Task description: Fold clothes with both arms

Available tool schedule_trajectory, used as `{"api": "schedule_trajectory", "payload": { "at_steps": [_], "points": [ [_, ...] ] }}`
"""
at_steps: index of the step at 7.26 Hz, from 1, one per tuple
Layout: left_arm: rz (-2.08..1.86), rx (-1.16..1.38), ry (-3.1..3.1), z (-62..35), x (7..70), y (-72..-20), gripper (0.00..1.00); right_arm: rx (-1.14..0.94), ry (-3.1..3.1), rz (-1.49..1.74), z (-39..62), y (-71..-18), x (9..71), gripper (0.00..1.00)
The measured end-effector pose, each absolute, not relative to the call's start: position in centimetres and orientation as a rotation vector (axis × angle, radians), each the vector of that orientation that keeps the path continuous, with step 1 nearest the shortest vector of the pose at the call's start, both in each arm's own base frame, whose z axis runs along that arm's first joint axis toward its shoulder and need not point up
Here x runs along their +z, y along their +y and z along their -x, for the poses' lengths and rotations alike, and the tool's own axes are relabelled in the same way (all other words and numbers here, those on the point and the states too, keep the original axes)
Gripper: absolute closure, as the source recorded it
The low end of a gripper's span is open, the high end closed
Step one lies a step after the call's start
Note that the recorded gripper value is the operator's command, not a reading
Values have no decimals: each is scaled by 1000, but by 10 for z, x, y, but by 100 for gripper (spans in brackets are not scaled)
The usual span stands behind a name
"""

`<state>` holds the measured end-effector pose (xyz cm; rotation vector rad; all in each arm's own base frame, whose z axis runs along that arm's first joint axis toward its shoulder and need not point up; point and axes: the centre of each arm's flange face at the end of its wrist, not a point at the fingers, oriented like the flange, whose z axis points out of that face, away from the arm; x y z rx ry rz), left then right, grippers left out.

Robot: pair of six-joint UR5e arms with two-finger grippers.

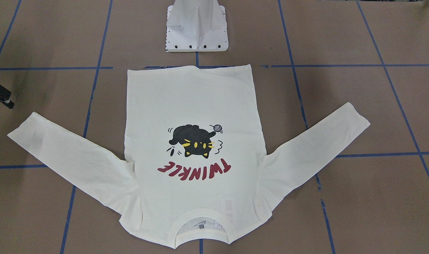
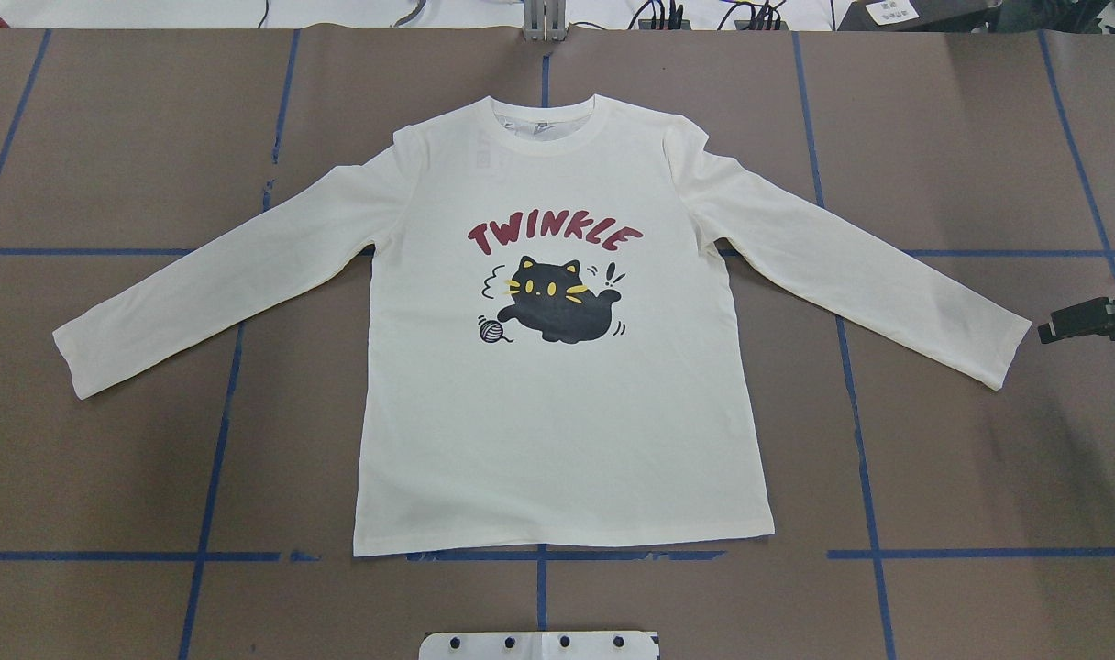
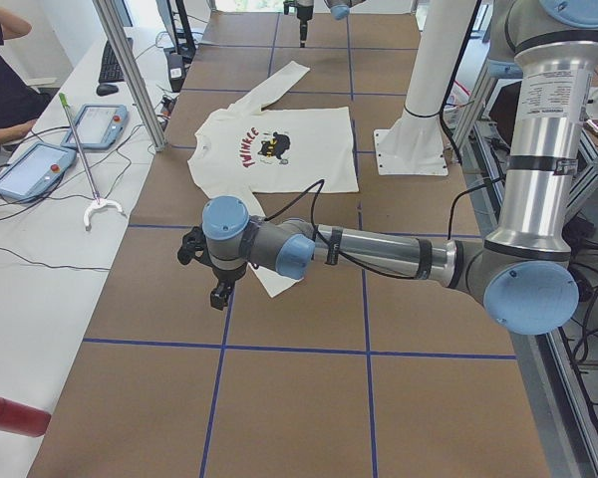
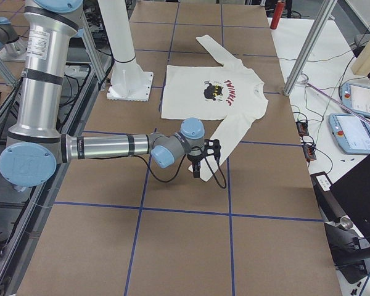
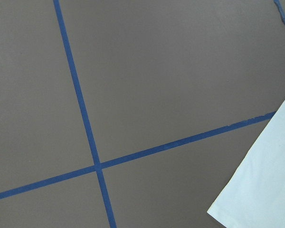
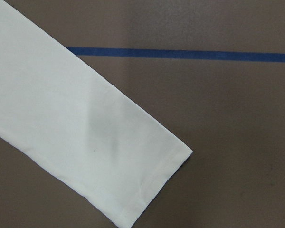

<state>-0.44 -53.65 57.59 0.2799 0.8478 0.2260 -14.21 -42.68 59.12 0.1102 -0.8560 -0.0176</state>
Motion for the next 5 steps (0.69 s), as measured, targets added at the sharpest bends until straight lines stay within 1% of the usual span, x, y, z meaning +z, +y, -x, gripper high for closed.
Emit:
{"api": "schedule_trajectory", "payload": {
  "at_steps": [3,5],
  "points": [
    [-294,233,853,4,577,-537,0,-25,-838,-67,175,-457,617,0],
    [-294,234,854,4,577,-537,0,-37,-830,-44,190,-462,627,0]
  ]
}}
